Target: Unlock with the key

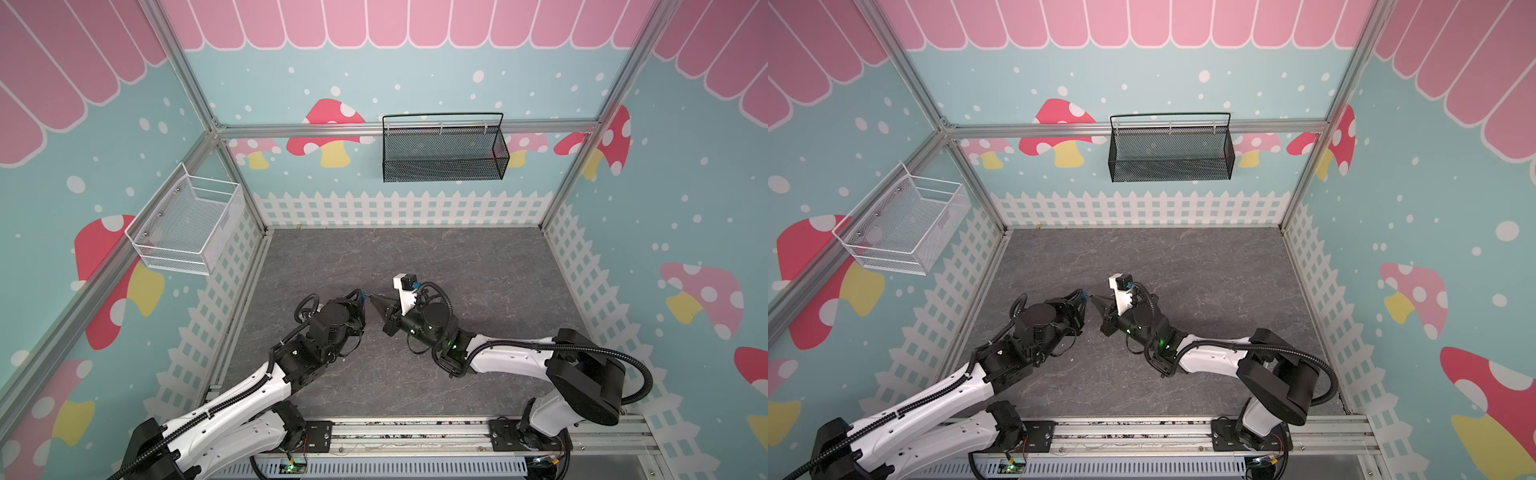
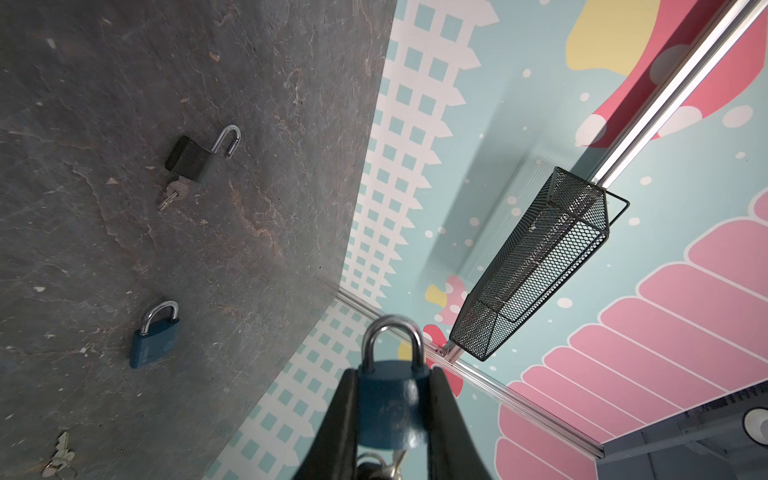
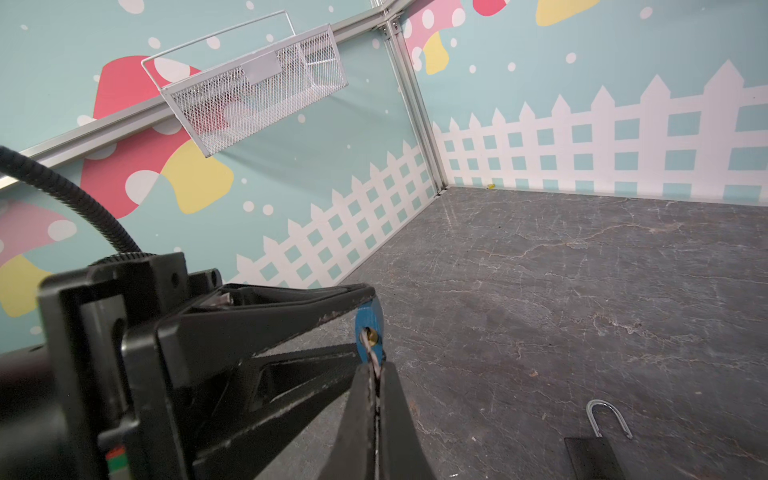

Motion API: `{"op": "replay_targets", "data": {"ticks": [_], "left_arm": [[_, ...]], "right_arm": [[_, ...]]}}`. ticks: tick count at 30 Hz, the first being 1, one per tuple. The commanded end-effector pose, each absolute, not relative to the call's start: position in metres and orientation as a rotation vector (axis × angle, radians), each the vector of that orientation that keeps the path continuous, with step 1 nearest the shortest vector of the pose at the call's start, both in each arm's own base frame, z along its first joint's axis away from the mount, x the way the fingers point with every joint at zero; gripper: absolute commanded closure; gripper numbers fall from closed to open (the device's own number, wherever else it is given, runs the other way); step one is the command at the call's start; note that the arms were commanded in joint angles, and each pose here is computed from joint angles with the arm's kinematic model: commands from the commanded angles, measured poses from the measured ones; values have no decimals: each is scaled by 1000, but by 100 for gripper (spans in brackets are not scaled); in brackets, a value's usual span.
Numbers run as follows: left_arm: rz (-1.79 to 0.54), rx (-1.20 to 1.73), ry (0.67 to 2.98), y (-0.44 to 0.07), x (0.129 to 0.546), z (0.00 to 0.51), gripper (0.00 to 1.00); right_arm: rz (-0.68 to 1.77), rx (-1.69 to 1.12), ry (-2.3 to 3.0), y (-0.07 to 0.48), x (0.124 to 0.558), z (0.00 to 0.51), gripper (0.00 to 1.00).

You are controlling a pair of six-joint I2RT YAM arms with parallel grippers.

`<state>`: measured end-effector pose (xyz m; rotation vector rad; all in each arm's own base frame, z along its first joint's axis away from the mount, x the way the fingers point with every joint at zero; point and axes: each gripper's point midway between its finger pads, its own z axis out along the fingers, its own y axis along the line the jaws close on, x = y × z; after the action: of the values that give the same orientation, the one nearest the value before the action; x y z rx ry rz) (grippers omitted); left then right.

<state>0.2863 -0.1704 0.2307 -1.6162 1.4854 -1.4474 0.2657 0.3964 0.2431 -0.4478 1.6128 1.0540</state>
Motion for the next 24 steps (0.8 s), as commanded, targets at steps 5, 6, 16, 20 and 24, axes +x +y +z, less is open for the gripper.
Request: {"op": "replay_targets", "data": {"ticks": [5, 6, 16, 20, 24], "left_arm": [[-1591, -1640, 1402, -177, 287, 257, 100], [-1589, -1642, 1399, -176, 287, 257, 100], [-1589, -1640, 1389, -175, 287, 258, 100], [-1587, -1638, 1387, -174, 287, 259, 100], [-1576, -1628, 1405, -175, 287, 260, 100]], "right_arm": [[1012, -462, 1624, 397, 268, 235, 100], [1007, -460, 1622, 396, 268, 235, 100], [992, -477, 1630, 393, 266, 229, 100], [986, -469, 1632, 391, 266, 229, 100], [992, -477, 1618, 392, 265, 233, 100]]}}
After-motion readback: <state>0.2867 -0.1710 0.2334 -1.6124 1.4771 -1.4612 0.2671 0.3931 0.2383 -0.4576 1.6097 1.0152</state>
